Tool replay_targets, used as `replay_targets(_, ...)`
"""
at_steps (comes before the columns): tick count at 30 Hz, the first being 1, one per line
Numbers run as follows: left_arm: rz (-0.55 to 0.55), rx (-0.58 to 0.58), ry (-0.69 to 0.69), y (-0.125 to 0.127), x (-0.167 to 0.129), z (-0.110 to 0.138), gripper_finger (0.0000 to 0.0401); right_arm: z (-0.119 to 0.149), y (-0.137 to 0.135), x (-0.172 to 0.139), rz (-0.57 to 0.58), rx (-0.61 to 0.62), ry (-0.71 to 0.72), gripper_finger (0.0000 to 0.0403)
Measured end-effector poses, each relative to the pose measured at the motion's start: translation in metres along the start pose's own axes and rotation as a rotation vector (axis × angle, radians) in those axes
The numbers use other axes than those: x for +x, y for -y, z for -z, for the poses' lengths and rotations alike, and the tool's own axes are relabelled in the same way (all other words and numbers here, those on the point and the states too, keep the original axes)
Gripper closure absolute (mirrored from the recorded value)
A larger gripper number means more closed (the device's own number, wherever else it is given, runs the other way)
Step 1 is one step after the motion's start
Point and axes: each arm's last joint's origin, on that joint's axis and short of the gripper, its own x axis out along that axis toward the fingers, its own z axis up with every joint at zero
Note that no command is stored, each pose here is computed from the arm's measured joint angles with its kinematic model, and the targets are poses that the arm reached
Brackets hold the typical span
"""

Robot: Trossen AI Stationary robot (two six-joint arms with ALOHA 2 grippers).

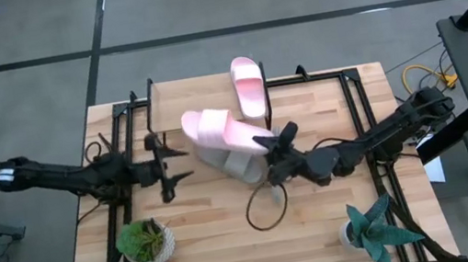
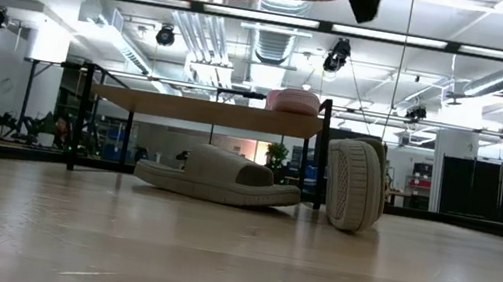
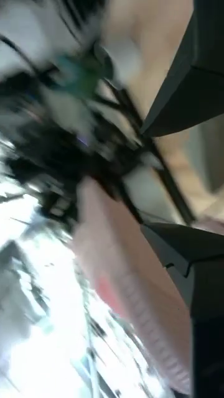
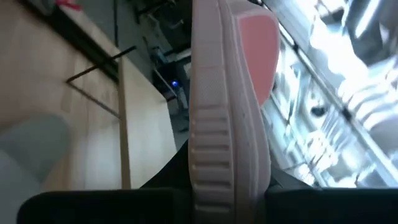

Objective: Pick and place slides into the shelf
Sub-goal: Put the pink slipper on the shelf

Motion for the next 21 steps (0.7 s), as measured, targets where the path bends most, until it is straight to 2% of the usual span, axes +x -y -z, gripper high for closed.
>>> replay_targets(3, -0.063, 0.066, -0.113, -0.006, 0.012, -0.006, 0.0178, -0.001, 0.005, 0.003, 0.015, 0.083, -0.01, 0.0353)
replay_targets(8, -0.027, 0.239, -0.2, -0.006, 0.036, -0.011, 0.0177, 0.003, 0.011, 0.011, 0.051, 0.149, -0.067, 0.0353)
replay_targets(13, -0.065, 0.389, -0.307, -0.008, 0.06, -0.013, 0.0177, 0.014, 0.012, 0.021, 0.073, 0.179, -0.192, 0.0353)
replay_targets(16, -0.056, 0.461, -0.329, -0.007, 0.072, -0.014, 0.0177, 0.022, 0.011, 0.028, 0.043, 0.183, -0.243, 0.0353)
replay_targets(21, -0.068, 0.531, -0.398, -0.004, 0.091, -0.013, 0.0177, 0.026, 0.009, 0.032, -0.041, 0.224, -0.246, 0.0353)
